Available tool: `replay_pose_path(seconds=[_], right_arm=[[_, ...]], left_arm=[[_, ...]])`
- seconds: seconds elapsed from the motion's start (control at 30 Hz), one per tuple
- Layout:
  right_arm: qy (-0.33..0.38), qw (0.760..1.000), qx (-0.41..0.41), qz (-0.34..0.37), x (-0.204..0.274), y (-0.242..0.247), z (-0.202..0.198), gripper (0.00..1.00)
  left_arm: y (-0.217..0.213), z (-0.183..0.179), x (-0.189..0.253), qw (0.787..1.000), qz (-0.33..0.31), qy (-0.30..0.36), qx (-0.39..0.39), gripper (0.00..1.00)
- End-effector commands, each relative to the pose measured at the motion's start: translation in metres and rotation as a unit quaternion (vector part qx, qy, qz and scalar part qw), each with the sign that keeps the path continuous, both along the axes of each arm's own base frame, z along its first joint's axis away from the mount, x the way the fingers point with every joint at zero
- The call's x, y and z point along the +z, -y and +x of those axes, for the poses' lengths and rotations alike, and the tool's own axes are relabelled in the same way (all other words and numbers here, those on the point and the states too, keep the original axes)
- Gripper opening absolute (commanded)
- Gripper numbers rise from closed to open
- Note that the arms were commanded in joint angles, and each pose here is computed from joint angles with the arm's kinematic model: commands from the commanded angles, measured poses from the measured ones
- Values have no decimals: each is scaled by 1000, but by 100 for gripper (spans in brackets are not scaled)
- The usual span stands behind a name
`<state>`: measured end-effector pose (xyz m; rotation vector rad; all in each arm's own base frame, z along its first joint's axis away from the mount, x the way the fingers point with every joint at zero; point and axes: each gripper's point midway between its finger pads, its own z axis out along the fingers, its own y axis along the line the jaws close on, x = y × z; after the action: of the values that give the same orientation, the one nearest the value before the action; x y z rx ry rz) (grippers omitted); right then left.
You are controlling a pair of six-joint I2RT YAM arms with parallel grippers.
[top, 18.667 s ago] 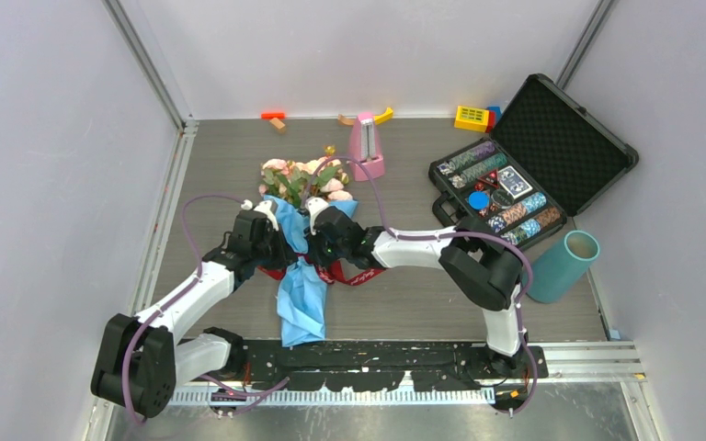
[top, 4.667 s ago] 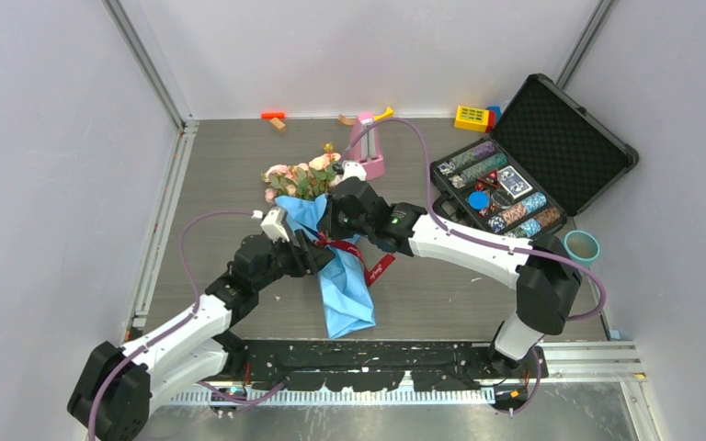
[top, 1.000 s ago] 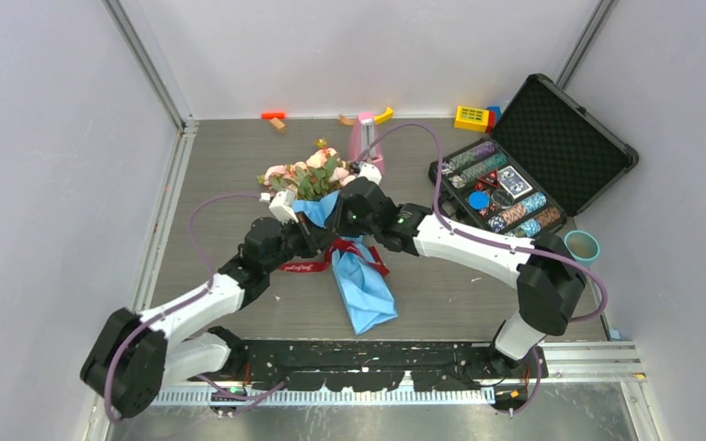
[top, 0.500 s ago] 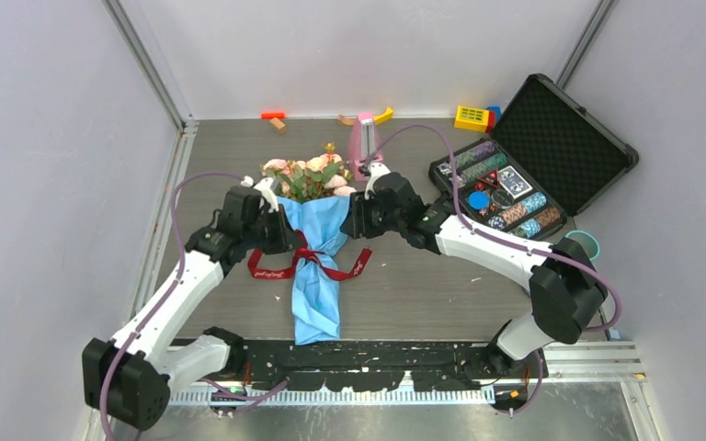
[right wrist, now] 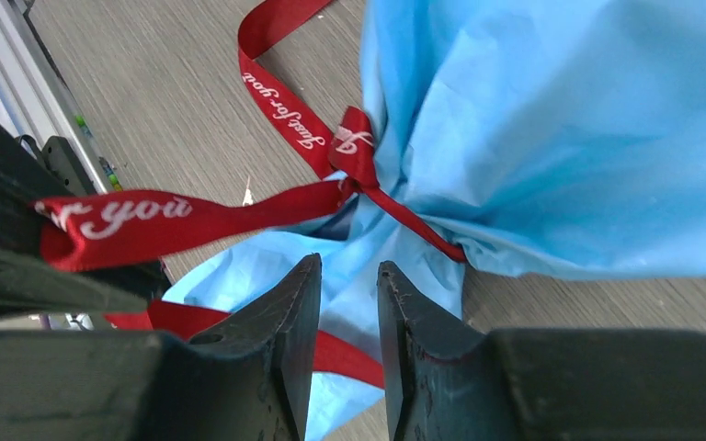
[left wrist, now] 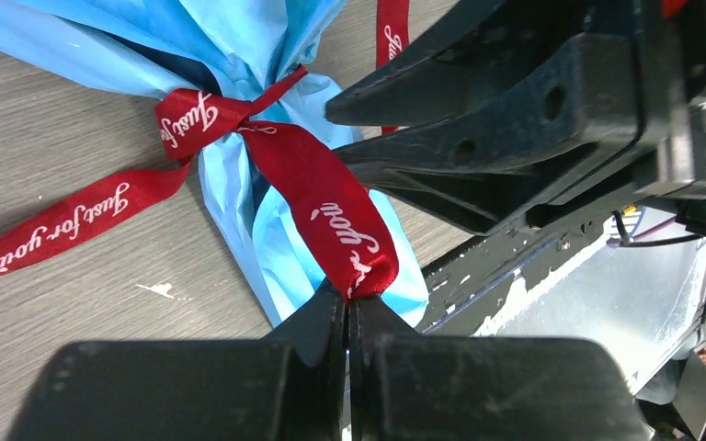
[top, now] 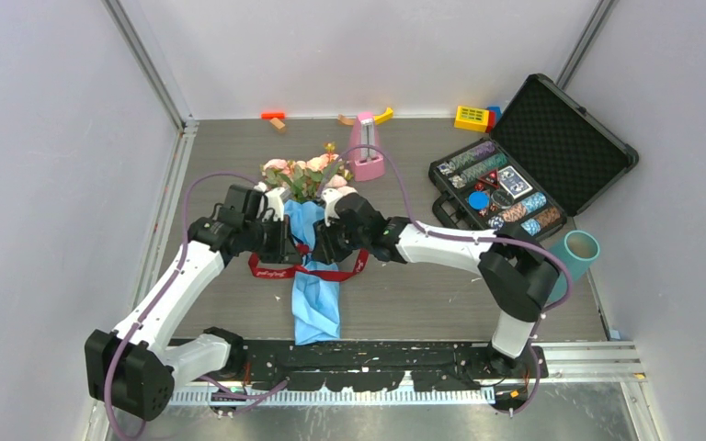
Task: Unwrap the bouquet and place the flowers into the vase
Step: Untie the ribbon from the wrapping paper.
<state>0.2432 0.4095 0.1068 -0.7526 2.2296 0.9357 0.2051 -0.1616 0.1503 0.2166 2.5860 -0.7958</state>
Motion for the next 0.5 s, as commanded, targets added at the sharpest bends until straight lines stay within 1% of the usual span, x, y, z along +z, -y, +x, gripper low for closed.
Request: replay_pose_path(seconds=[0.0, 0.47], right_arm=[[58, 997, 25, 40, 28, -29, 14, 34], [117, 993, 27, -13, 3, -39, 24, 34]], left_arm=[[5, 0, 18, 999, -21, 14, -24, 0], [7, 1, 20, 999, -33, 15, -21, 0]])
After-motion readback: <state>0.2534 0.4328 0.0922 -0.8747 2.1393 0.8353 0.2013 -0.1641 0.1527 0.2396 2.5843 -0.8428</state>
